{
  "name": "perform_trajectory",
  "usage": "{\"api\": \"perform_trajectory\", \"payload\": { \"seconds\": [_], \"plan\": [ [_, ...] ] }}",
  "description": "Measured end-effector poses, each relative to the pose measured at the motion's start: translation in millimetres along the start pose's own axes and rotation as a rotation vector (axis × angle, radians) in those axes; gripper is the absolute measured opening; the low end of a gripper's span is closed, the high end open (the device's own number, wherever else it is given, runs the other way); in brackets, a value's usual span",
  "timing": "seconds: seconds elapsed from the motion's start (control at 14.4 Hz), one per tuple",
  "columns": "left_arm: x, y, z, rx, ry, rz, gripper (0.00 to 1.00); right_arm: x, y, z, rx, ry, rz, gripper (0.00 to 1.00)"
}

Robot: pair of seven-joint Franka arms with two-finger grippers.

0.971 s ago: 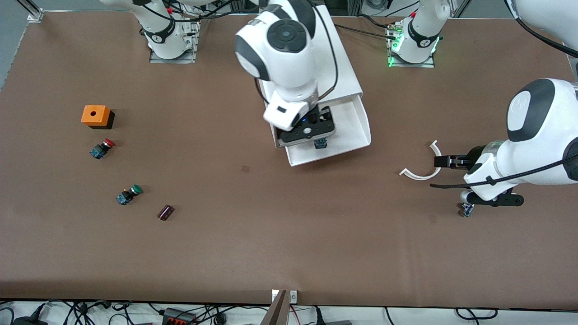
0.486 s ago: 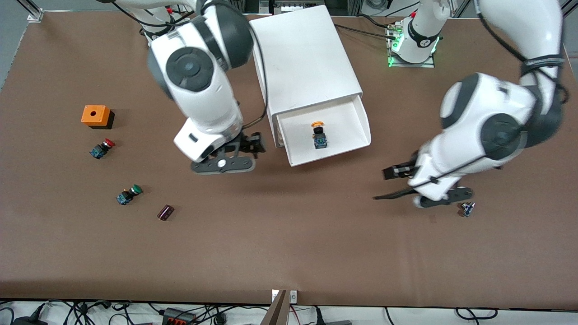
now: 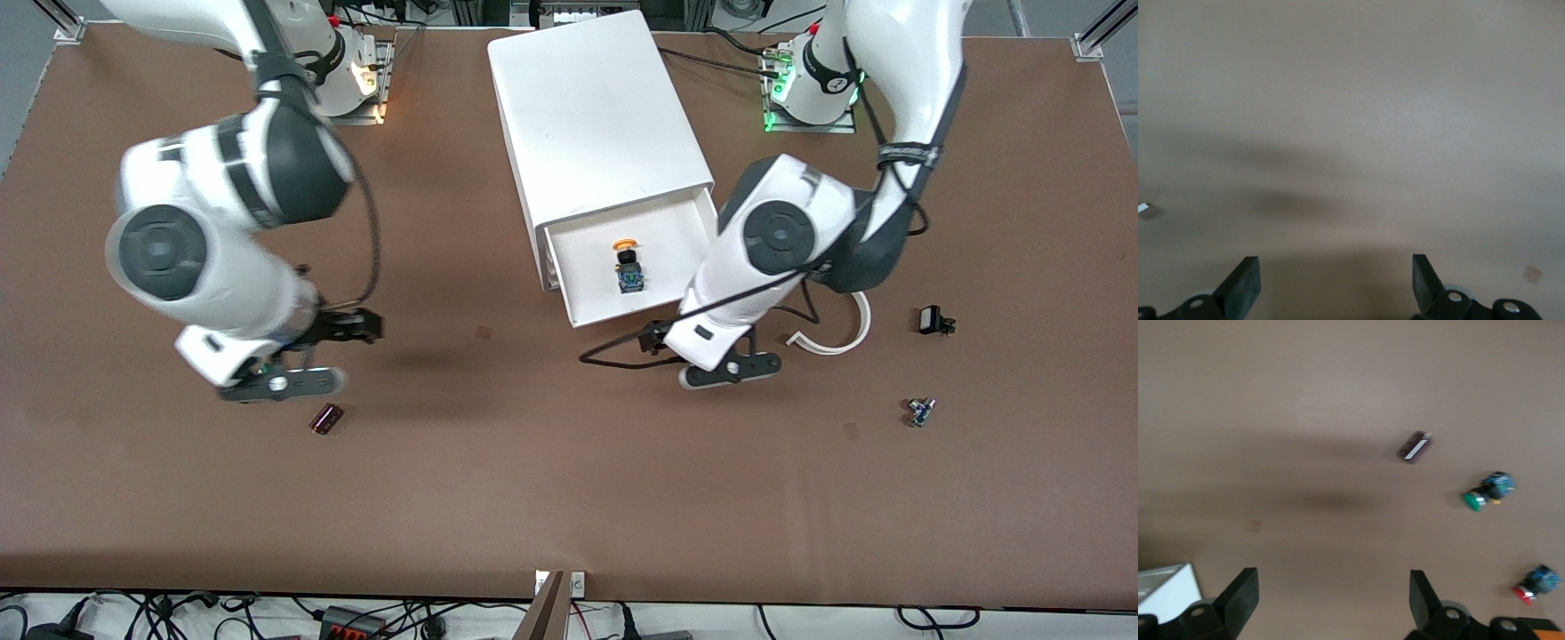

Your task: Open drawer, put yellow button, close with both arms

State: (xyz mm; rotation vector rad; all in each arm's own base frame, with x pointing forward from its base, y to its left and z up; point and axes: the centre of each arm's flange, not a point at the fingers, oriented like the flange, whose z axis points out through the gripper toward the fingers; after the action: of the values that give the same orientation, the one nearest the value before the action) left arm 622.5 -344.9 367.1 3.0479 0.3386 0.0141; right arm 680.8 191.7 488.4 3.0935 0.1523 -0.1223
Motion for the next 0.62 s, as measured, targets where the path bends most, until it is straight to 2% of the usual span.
{"api": "perform_trajectory", "payload": {
  "seconds": [0.14, 0.35, 0.62],
  "plan": [
    [-17.2, 9.4, 17.0, 0.025, -0.007, -0.009, 1.00, -1.8, 48.9, -16.8, 0.008, 0.017, -0.023, 1.00],
    [-40.0, 21.3, 24.8, 0.038, -0.026, -0.011, 1.00, -7.4, 118.2, -37.2, 0.016, 0.040, 0.009, 1.00],
    [-76.3, 29.6, 24.2, 0.047, -0.057, 0.017, 1.00, -20.1, 168.5, -57.5, 0.020, 0.057, 0.078, 1.00]
  ]
}}
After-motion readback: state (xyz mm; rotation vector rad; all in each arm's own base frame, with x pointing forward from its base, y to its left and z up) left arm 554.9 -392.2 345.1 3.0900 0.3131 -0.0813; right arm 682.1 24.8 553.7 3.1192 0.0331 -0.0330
